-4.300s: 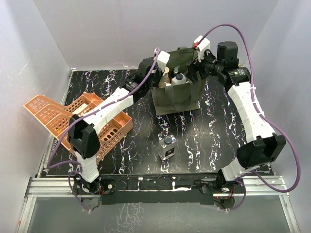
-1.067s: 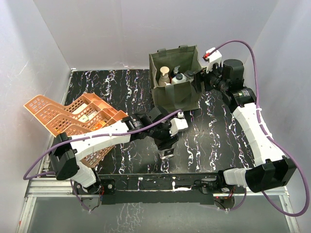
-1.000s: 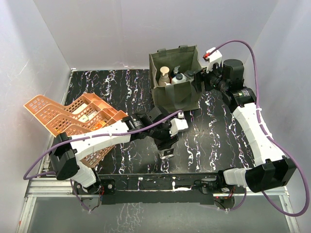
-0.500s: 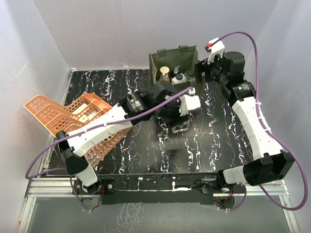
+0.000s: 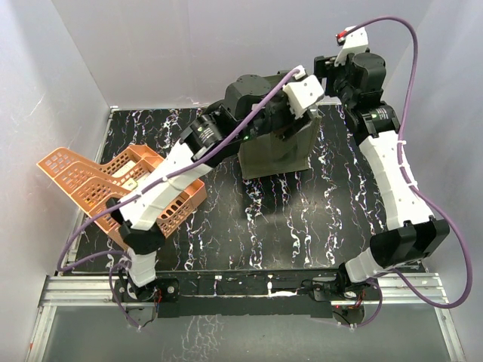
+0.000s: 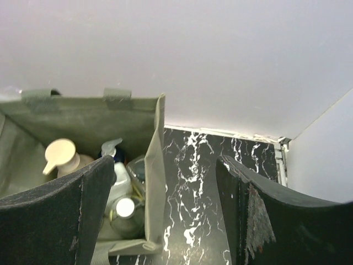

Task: Place the personal care products into the canvas bag
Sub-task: Pick up the care product from the center of the board, then place the care product in the canvas bag.

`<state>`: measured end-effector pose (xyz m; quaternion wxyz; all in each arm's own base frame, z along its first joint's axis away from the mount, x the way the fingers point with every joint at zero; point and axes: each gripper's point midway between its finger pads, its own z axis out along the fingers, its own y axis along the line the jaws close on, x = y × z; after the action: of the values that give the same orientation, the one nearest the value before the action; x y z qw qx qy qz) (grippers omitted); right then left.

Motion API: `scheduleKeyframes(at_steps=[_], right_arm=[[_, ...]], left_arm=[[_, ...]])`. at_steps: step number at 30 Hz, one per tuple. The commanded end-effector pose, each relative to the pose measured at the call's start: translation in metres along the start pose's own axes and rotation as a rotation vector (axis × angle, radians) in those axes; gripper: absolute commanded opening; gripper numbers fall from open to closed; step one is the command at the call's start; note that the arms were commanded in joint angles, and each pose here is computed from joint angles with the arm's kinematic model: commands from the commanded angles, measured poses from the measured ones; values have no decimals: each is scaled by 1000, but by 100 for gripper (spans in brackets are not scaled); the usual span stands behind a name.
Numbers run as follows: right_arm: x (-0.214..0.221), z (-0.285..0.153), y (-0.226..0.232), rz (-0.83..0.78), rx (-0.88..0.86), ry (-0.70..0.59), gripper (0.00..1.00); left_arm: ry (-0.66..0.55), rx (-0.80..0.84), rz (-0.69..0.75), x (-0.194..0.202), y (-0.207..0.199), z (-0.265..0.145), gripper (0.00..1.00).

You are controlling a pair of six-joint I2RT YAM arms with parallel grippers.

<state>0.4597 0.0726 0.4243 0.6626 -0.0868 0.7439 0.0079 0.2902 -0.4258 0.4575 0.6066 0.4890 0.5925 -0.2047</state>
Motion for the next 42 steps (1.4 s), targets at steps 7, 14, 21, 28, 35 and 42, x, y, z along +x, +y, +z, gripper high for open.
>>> scheduleKeyframes(at_steps=[7,14,21,28,35,42], right_arm=[[-35,-7,-22,59,101,-90,77],[-33,-8,-20,44,79,-94,77],[-25,-15,-22,36,87,-88,77],[-17,-14,-34,41,125,-72,78],[-6,-11,-51,80,163,-43,78],[0,-7,-48,88,136,-26,78]], left_arm=[[-329,-532,72,-104,113,-33,0],[-263,-674,15,-70,138,-7,0],[-221,-810,-14,-44,160,8,0],[-203,-840,-88,-22,171,19,0],[-181,-865,-157,-4,189,14,0],[-127,-941,-208,27,211,8,0]])
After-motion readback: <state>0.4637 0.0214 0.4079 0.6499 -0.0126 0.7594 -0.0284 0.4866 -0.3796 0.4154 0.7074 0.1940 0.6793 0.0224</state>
